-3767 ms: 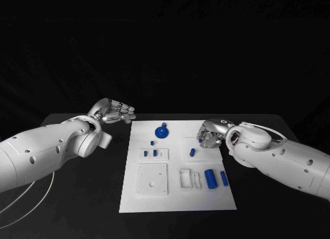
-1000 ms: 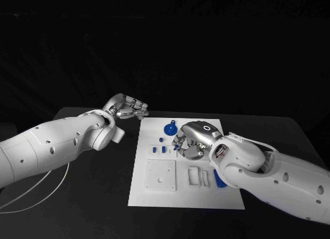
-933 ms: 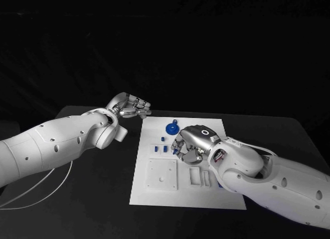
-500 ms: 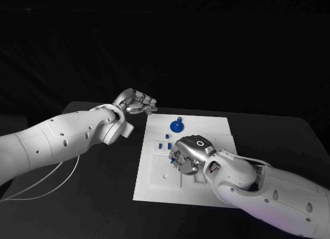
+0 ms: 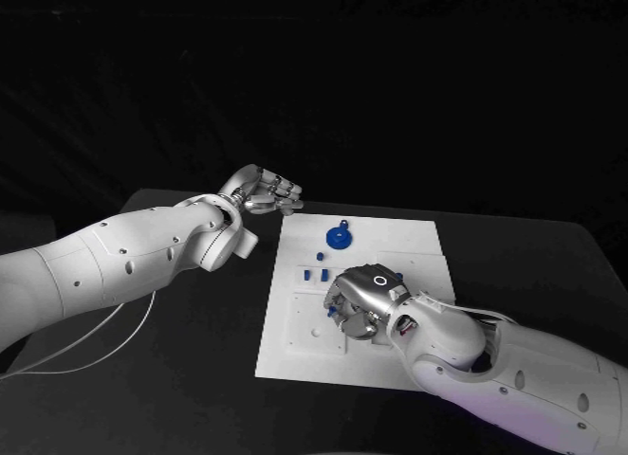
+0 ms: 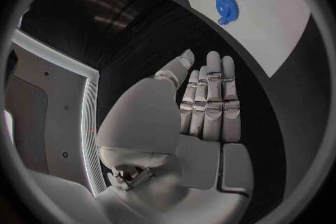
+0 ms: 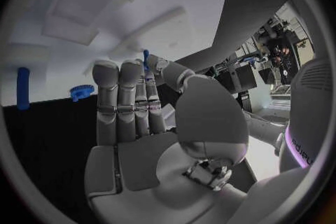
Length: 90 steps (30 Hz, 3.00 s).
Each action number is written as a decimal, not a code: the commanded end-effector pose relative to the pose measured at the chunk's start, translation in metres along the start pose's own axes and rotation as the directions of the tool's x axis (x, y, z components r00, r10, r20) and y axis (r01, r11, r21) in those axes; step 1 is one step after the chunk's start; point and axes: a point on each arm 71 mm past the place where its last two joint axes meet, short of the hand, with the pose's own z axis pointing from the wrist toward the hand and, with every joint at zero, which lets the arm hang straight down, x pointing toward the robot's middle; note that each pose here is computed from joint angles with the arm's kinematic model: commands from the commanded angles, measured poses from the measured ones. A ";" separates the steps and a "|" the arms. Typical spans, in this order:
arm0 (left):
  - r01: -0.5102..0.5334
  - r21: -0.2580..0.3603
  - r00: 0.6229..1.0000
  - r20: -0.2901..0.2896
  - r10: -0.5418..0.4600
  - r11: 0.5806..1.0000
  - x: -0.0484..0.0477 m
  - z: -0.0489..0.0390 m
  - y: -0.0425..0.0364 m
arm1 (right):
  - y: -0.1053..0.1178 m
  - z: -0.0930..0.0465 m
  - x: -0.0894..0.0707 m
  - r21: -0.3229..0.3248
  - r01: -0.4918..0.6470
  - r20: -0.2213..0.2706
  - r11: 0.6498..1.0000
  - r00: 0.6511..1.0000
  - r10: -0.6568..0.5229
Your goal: Assemble the parts on the task board
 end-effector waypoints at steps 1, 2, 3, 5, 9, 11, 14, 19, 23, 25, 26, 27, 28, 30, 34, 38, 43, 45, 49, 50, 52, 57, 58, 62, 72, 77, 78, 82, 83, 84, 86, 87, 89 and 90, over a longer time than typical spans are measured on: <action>0.003 0.002 1.000 0.000 -0.003 1.000 0.0000 0.0005 -0.0010 | -0.001 -0.001 0.001 0.011 0.034 0.012 0.999 0.999 -0.034; 0.003 0.002 1.000 0.000 -0.003 1.000 -0.0001 0.0005 -0.0009 | -0.001 -0.001 0.001 0.012 0.034 0.013 0.999 0.999 -0.035; 0.003 0.000 1.000 -0.001 -0.003 1.000 -0.0001 0.0006 -0.0008 | -0.002 -0.001 0.001 0.015 0.037 0.016 0.999 0.999 -0.037; 0.004 -0.001 1.000 -0.002 -0.004 1.000 -0.0001 0.0006 -0.0006 | -0.002 -0.001 0.001 0.018 0.039 0.019 0.999 0.999 -0.040; 0.005 -0.003 1.000 -0.003 -0.005 1.000 -0.0002 0.0006 -0.0003 | -0.002 -0.002 0.001 0.025 0.043 0.027 0.999 0.999 -0.043; 0.005 -0.004 1.000 -0.003 -0.005 1.000 -0.0004 0.0006 -0.0002 | -0.002 -0.002 0.001 0.028 0.043 0.032 0.999 0.999 -0.044; 0.005 -0.006 1.000 -0.003 -0.005 1.000 -0.0009 0.0006 0.0003 | -0.002 -0.004 0.001 0.029 0.042 0.038 0.999 0.998 -0.043; 0.006 -0.009 1.000 -0.001 -0.006 1.000 -0.0018 0.0007 0.0010 | -0.002 -0.005 0.001 0.029 0.041 0.041 0.999 0.998 -0.042; 0.007 -0.012 1.000 0.000 -0.007 1.000 -0.0026 0.0007 0.0016 | -0.002 -0.007 0.000 0.026 0.040 0.040 0.999 0.998 -0.042; 0.007 -0.014 1.000 0.001 -0.007 1.000 -0.0032 0.0008 0.0021 | -0.001 -0.007 0.000 0.023 0.038 0.038 0.999 0.999 -0.039; 0.007 -0.015 1.000 0.002 -0.007 1.000 -0.0036 0.0009 0.0024 | -0.001 -0.007 0.000 0.021 0.036 0.036 0.999 0.999 -0.037; 0.007 -0.015 1.000 0.003 -0.007 1.000 -0.0037 0.0009 0.0025 | -0.001 -0.007 0.000 0.020 0.036 0.035 0.999 0.999 -0.036; 0.007 -0.016 1.000 0.003 -0.007 1.000 -0.0040 0.0010 0.0027 | 0.000 -0.008 0.001 0.018 0.035 0.032 0.999 0.999 -0.036; 0.008 -0.017 1.000 0.004 -0.008 1.000 -0.0042 0.0010 0.0029 | 0.000 -0.008 0.001 0.016 0.035 0.027 0.999 0.999 -0.035; 0.008 -0.018 1.000 0.004 -0.008 1.000 -0.0043 0.0010 0.0031 | 0.000 -0.007 0.002 0.017 0.038 0.014 0.999 0.999 -0.038; 0.009 -0.018 1.000 0.002 -0.009 1.000 -0.0038 0.0011 0.0029 | -0.001 -0.006 0.004 0.025 0.046 -0.002 0.999 0.999 -0.046; 0.011 -0.018 1.000 -0.003 -0.011 1.000 -0.0025 0.0011 0.0023 | -0.001 -0.004 0.006 0.032 0.059 -0.019 0.998 0.998 -0.058; 0.012 -0.018 1.000 -0.005 -0.012 1.000 -0.0021 0.0012 0.0021 | -0.001 -0.003 0.007 0.033 0.063 -0.024 0.997 0.998 -0.062; 0.013 -0.019 1.000 -0.008 -0.013 1.000 -0.0015 0.0010 0.0019 | -0.001 -0.001 0.009 0.039 0.074 -0.046 0.997 0.996 -0.072; 0.013 -0.019 1.000 -0.008 -0.013 1.000 -0.0013 0.0010 0.0018 | -0.001 -0.001 0.010 0.043 0.077 -0.052 0.996 0.996 -0.075; 0.011 -0.018 1.000 -0.009 -0.011 1.000 -0.0010 0.0010 0.0016 | -0.002 0.000 0.011 0.047 0.081 -0.060 0.996 0.995 -0.078; 0.004 -0.013 1.000 -0.017 -0.005 1.000 0.0007 0.0008 0.0005 | -0.002 0.001 0.014 0.051 0.080 -0.073 0.995 0.994 -0.076; 0.004 -0.013 1.000 -0.017 -0.004 1.000 0.0009 0.0008 0.0004 | -0.001 0.002 0.014 0.049 0.075 -0.073 0.996 0.995 -0.072; 0.002 -0.013 1.000 -0.019 -0.003 1.000 0.0010 0.0009 0.0005 | 0.001 0.002 0.015 0.045 0.048 -0.070 0.998 0.997 -0.045; -0.001 -0.017 1.000 -0.012 0.001 1.000 -0.0004 0.0005 0.0013 | -0.005 0.000 0.010 0.094 -0.047 0.009 0.994 0.999 0.047; -0.002 -0.019 1.000 -0.011 0.002 1.000 -0.0014 0.0003 0.0020 | -0.007 -0.005 0.005 0.101 -0.089 0.053 0.991 0.995 0.084; -0.002 -0.019 1.000 -0.011 0.002 1.000 -0.0015 0.0003 0.0020 | -0.007 -0.005 0.004 0.101 -0.092 0.057 0.991 0.995 0.087; -0.003 -0.020 1.000 -0.010 0.003 1.000 -0.0022 0.0003 0.0025 | -0.009 -0.010 -0.001 0.105 -0.106 0.080 0.989 0.992 0.098; -0.003 -0.021 1.000 -0.009 0.003 1.000 -0.0024 0.0003 0.0027 | -0.010 -0.011 -0.003 0.106 -0.110 0.087 0.988 0.991 0.101; -0.003 -0.021 1.000 -0.009 0.003 1.000 -0.0027 0.0003 0.0029 | -0.011 -0.012 -0.005 0.107 -0.113 0.092 0.988 0.990 0.103; -0.004 -0.022 1.000 -0.008 0.004 1.000 -0.0032 0.0003 0.0032 | -0.012 -0.014 -0.010 0.110 -0.119 0.100 0.987 0.989 0.109; -0.004 -0.022 1.000 -0.007 0.004 1.000 -0.0035 0.0003 0.0034 | -0.014 -0.014 -0.013 0.113 -0.125 0.102 0.986 0.988 0.113; -0.004 -0.023 1.000 -0.006 0.004 1.000 -0.0041 0.0003 0.0038 | -0.017 -0.016 -0.018 0.120 -0.134 0.104 0.984 0.987 0.121; -0.005 -0.024 1.000 -0.006 0.004 1.000 -0.0045 0.0002 0.0040 | -0.019 -0.016 -0.022 0.125 -0.140 0.105 0.982 0.986 0.127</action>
